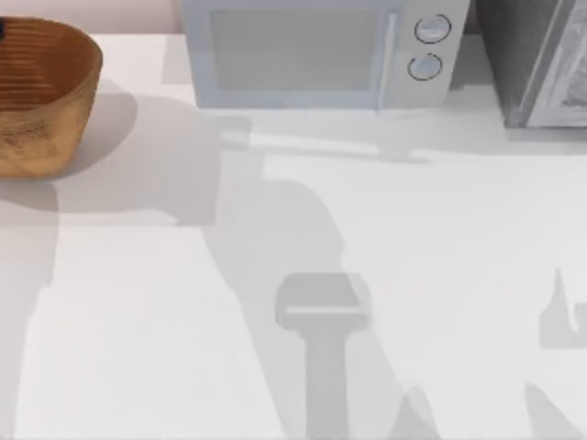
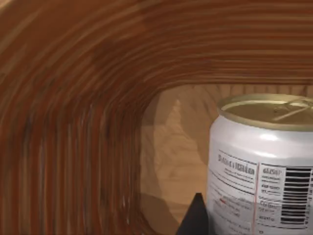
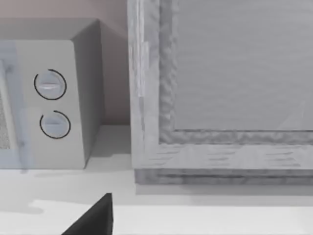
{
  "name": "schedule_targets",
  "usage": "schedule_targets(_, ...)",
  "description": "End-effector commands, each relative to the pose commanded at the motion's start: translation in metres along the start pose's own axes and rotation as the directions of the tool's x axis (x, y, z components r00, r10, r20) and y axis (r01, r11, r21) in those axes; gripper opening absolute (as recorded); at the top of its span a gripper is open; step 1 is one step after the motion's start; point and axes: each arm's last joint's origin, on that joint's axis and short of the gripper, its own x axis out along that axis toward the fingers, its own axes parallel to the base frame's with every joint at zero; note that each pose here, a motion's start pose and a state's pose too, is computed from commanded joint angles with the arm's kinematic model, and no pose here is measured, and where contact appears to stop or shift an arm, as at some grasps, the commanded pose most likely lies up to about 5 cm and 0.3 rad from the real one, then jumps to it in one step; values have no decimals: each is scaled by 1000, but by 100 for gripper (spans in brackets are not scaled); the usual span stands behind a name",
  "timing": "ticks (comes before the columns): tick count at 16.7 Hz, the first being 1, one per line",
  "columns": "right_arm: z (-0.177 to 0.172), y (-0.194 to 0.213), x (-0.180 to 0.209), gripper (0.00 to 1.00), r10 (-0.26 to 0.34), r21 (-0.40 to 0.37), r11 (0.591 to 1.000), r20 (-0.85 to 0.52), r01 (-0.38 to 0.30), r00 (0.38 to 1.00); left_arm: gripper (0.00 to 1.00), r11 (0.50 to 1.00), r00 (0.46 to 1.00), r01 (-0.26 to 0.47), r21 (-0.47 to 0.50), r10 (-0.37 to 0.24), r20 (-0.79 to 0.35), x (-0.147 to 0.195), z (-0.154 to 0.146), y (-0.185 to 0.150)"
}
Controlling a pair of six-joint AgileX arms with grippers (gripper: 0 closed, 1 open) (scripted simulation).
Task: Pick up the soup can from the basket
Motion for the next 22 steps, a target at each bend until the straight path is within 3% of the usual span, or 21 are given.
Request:
schedule_targets(4,0,0,0,100,0,0,1000,0,0,1000,0,996,968,-85,5,82,236,-88,-48,-12)
schedule_targets(7,0,0,0,100,0,0,1000,0,0,1000,0,990,895,-138,-9,129,428,-143,-115,-32)
schedule_targets(9,0,0,0,100,0,0,1000,0,0,1000,0,987,824,-158,-22,144,548,-161,-169,-48)
schedule_targets(12,0,0,0,100,0,0,1000,0,0,1000,0,987,702,-157,-39,139,698,-158,-249,-67)
schedule_targets(15,0,0,0,100,0,0,1000,0,0,1000,0,991,578,-126,-44,109,808,-131,-309,-80)
schedule_targets(19,0,0,0,100,0,0,1000,0,0,1000,0,998,449,-58,-24,48,892,-88,-351,-90)
schedule_targets(22,0,0,0,100,0,0,1000,0,0,1000,0,1000,394,-16,-4,10,919,-69,-363,-93)
